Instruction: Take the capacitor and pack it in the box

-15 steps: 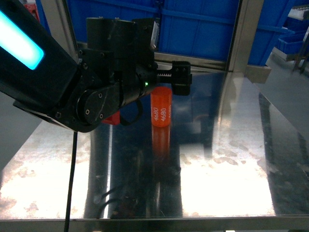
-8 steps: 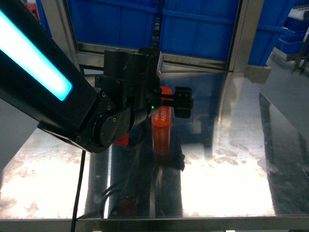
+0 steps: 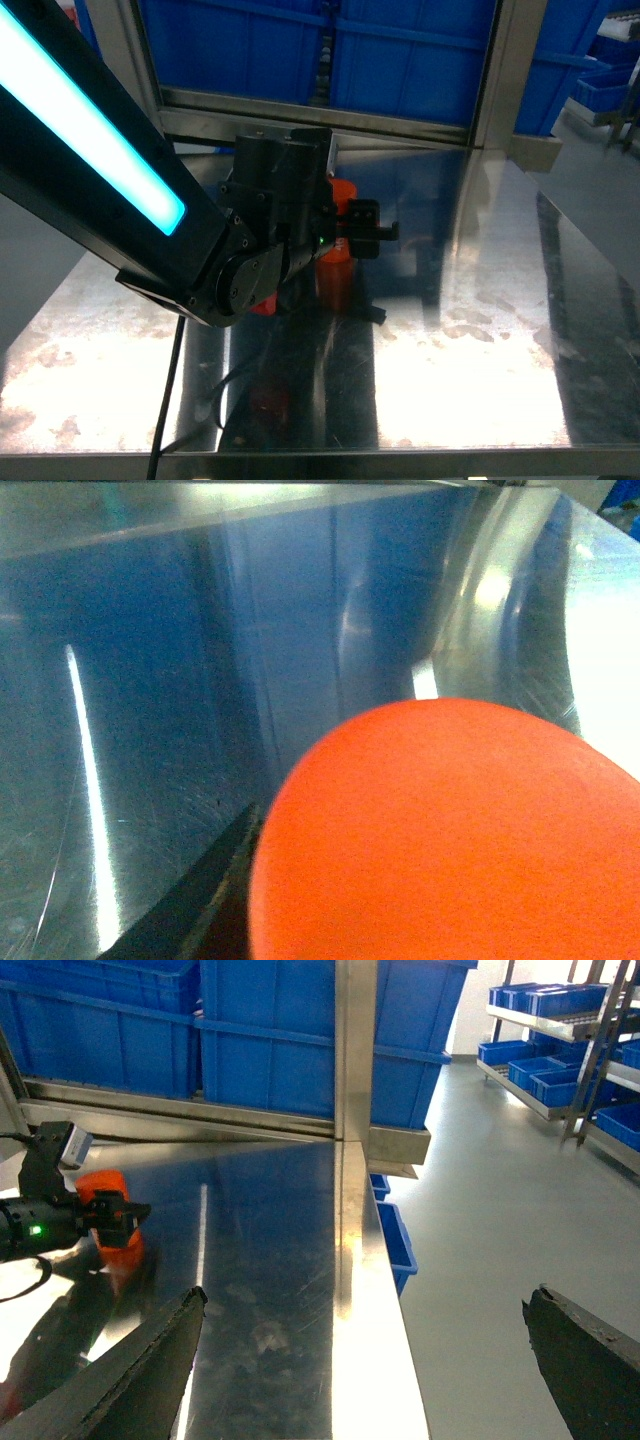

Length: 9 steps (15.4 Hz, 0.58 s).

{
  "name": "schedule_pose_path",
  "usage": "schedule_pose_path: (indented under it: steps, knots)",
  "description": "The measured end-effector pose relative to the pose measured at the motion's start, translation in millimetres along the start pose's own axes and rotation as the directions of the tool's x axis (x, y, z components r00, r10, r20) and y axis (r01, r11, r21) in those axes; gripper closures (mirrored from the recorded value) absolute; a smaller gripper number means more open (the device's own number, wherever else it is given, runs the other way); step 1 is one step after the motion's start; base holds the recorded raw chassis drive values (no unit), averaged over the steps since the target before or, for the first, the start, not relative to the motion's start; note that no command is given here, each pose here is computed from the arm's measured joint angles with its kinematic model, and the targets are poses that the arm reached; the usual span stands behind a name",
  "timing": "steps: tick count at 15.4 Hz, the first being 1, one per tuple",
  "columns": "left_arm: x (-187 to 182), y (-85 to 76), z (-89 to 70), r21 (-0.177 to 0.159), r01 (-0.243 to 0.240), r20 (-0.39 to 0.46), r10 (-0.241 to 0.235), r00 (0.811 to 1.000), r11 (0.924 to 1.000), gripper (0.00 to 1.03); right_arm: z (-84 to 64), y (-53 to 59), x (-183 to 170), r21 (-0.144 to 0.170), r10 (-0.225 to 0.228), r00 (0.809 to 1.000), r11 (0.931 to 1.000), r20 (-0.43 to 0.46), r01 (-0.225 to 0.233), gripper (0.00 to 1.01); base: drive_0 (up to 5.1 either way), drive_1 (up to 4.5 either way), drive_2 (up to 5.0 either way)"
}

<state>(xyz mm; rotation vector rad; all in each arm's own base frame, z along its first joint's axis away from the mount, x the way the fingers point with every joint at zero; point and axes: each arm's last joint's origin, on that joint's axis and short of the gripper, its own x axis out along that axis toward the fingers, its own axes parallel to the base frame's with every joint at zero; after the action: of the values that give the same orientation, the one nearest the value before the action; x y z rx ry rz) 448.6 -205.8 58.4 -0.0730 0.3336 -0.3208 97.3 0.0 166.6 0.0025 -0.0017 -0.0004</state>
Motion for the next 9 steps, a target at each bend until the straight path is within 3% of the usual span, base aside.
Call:
schedule_pose_path:
  steps: [1,2,5,6,7,8,9]
  knots:
    - [0.2,0.6,-1.5,-0.001,-0.008,-0.014,0.008,1.0,1.0,0.56,0.0,0.0,0.0,0.0,0.0,1.0,1.0,0.0,0.0,0.03,0.0,0.0,0.0]
    - [0.3,2.9,-1.5,-0.017,-0.014,-0.018,0.014,1.0,0.9997,0.59,0.0,0.0,0.0,0.0,0.0,1.0,1.0,0.0,0.0,0.03,0.0,0.0,0.0]
    - [-15.9,13.9,0.6,-0.057,-0.03,0.005,0.031,1.0,0.9979,0.59,0.0,0.0,0.0,0.0,0.0,1.0,1.0,0.0,0.0,0.03,0.0,0.0,0.0]
    - [-33.5,22.5,9.6,-0.069,-0.035,0.039,0.038,0.999,0.997,0.59,0.0,0.0,0.0,0.0,0.0,1.0,1.0,0.0,0.0,0.03,0.0,0.0,0.0]
    - [-79.4,40.7,47.3,-0.073,-0.029,0.195,0.043,0.98,0.9969,0.59,0.0,0.0,0.0,0.0,0.0,1.0,1.0,0.0,0.0,0.03,0.0,0.0,0.0]
    - [-113.4,51.6,72.4,-0.053,-0.028,0.308,0.043,0.95,0.9982,0.59,0.0,0.0,0.0,0.0,0.0,1.0,1.0,0.0,0.0,0.03,0.0,0.0,0.0]
    - [-147.4,66.1,86.7,-0.047,-0.044,0.381,0.058,0.923,0.998,0.59,0.0,0.0,0.0,0.0,0.0,1.0,1.0,0.0,0.0,0.03,0.0,0.0,0.0]
